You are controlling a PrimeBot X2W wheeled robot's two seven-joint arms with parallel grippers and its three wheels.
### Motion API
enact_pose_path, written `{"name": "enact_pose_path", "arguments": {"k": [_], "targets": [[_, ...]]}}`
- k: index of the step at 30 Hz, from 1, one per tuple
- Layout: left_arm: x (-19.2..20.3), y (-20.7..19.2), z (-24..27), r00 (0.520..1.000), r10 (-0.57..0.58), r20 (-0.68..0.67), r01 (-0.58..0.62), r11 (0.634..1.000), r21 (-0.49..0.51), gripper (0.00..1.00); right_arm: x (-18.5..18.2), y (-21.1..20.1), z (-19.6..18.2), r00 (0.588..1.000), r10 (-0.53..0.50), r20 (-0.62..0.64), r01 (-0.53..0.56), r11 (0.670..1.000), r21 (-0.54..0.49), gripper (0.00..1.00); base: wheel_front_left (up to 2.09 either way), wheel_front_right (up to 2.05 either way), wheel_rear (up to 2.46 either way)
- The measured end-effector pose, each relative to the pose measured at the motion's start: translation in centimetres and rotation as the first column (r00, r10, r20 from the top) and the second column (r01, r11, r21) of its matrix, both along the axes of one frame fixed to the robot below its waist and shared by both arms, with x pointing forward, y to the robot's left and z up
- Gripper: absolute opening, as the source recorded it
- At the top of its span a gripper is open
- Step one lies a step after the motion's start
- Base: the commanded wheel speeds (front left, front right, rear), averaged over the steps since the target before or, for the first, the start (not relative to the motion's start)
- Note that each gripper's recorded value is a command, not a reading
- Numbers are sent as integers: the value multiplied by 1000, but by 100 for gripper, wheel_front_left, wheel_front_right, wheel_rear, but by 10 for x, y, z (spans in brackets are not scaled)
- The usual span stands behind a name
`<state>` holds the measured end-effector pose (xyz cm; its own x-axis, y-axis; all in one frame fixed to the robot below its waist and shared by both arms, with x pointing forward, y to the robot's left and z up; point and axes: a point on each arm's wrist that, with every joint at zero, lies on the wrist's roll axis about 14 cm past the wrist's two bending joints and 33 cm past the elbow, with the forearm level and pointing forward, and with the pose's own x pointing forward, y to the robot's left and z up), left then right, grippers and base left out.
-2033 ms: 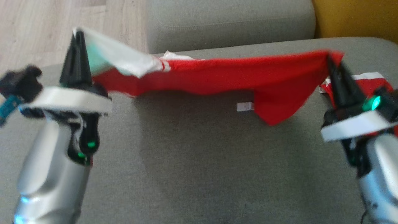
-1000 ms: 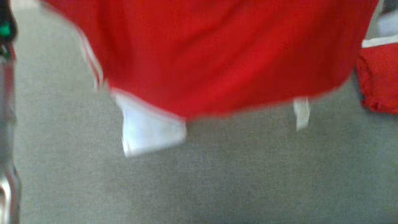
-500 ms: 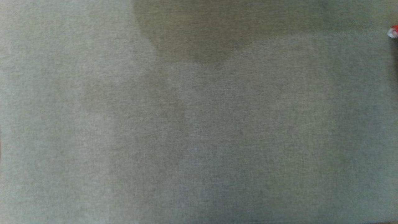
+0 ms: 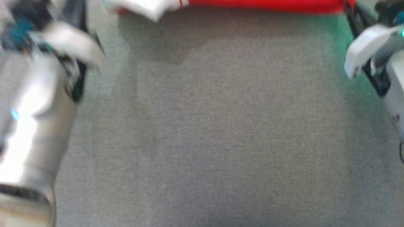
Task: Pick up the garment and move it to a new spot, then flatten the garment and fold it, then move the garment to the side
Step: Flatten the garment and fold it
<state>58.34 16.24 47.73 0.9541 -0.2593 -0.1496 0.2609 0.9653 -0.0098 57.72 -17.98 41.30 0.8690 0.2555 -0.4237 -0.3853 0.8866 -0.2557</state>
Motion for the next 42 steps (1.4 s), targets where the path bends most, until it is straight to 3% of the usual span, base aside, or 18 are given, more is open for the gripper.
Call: {"name": "enact_pose_path", "arguments": {"k": [5,10,17,22,29,35,42], "targets": [[-61,5,-38,987,-74,-145,91,989,119,0,-31,-5,-3,995,2,-104,-3,1000,-13,0,0,0,0],[-108,18,-40,974,-108,-201,142,976,166,0,-62,-5,3,983,14,-185,-13,1000,4,0,0,0,0],[-164,22,-40,945,-142,-295,192,970,149,0,-117,-2,2,945,38,-324,-29,999,31,0,0,0,0],[-218,7,-39,909,-202,-365,250,964,87,0,-174,-1,-6,884,51,-465,3,993,114,0,0,0,0],[-280,4,-35,861,-221,-458,285,956,74,0,-232,-14,-9,820,61,-569,0,994,106,0,0,0,0],[-283,-2,-14,872,-230,-432,285,956,66,0,-234,-10,-2,831,87,-549,5,987,163,0,0,0,0],[-246,6,-11,877,-211,-432,313,933,179,0,-197,-1,10,867,95,-489,15,976,216,0,0,0,0]]}}
